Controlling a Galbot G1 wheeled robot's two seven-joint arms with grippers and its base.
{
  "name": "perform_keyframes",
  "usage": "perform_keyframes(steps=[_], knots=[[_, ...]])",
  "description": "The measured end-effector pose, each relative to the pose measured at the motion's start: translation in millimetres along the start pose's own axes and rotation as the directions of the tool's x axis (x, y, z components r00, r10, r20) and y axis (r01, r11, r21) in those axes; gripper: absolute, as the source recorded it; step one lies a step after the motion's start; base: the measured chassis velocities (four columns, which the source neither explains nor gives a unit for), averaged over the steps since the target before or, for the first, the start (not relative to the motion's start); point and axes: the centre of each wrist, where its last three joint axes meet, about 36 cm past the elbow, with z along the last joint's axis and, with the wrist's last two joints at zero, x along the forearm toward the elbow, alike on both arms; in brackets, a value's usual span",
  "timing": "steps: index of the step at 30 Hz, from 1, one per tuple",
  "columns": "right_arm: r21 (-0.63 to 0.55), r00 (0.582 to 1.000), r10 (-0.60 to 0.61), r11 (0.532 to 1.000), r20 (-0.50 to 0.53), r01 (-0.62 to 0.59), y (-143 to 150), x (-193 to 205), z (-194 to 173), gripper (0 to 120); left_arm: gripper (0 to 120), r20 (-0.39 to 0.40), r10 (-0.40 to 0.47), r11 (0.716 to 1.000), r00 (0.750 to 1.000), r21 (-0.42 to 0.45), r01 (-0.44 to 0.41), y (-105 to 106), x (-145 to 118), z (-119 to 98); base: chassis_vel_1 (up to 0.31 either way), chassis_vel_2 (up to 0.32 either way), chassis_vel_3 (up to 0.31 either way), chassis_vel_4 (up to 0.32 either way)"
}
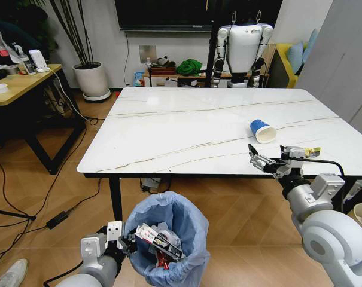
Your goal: Pick up the trash bin and place the trash from the table into it.
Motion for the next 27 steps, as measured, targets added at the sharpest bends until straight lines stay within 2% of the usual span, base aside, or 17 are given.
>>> perform_keyframes(steps=[7,27], knots=[[-0.005,1.0,-0.002,1.0,-0.001,0.002,0.1,3.5,1.0,100,0,0.008,0.004,1.0,1.0,-0.006,-0.004,0.1,2.8,-1.1,-0.028,-0.036,0.035,0.027],[-0.014,1.0,0.004,1.0,-0.005,-0.004,-1.9,2.3,3.7,100,0,0.017,0.014,1.0,1.0,-0.021,-0.014,0.8,4.3,-2.5,-0.112,-0.115,0.115,0.122]])
